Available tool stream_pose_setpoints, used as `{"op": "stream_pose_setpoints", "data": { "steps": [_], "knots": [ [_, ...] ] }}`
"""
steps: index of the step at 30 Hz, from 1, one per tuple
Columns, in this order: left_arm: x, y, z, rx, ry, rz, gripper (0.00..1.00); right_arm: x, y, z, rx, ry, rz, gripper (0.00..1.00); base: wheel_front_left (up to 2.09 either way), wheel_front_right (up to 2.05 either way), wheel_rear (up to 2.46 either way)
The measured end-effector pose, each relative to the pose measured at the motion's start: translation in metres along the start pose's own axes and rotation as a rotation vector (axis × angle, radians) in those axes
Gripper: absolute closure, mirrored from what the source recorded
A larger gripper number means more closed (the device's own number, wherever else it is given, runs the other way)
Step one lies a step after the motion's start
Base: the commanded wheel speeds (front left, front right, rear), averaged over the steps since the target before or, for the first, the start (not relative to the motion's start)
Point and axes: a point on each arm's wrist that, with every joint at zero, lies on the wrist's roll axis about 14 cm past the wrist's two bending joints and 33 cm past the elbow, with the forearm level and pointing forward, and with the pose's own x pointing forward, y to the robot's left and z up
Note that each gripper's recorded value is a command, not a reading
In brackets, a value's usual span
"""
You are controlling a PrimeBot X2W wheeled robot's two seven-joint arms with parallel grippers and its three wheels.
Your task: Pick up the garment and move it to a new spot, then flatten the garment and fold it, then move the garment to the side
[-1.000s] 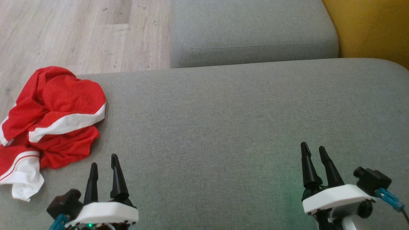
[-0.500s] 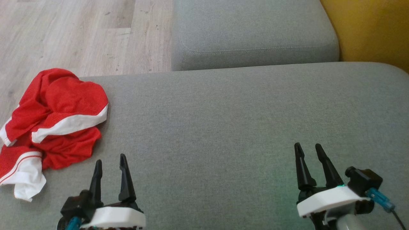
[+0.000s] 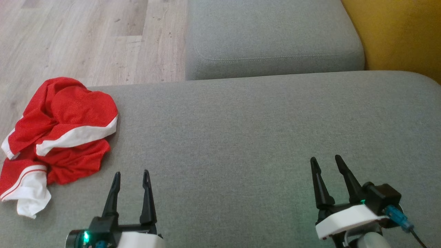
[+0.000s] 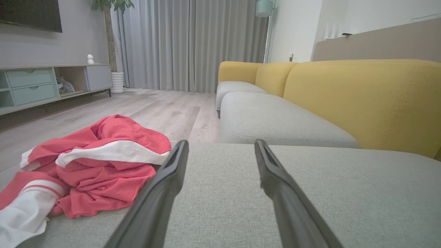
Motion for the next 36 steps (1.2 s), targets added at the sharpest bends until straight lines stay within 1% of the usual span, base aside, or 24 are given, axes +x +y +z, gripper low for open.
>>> {"op": "stream_pose_setpoints", "data": {
  "steps": [14,28,36],
  "knots": [
    [-0.002,-0.011,0.005,0.172,-0.051,-0.048,0.00,0.000,0.009,-0.004,-0.154,-0.001,0.051,0.00,0.00,0.00,0.00],
    [-0.004,-0.009,0.004,0.175,-0.046,-0.041,0.00,0.001,0.010,-0.006,-0.155,0.008,0.056,0.00,0.00,0.00,0.00],
    [-0.012,0.008,0.002,0.175,-0.037,0.016,0.00,0.010,0.025,-0.011,-0.154,0.021,0.107,0.00,0.00,0.00,0.00]
  ]
}}
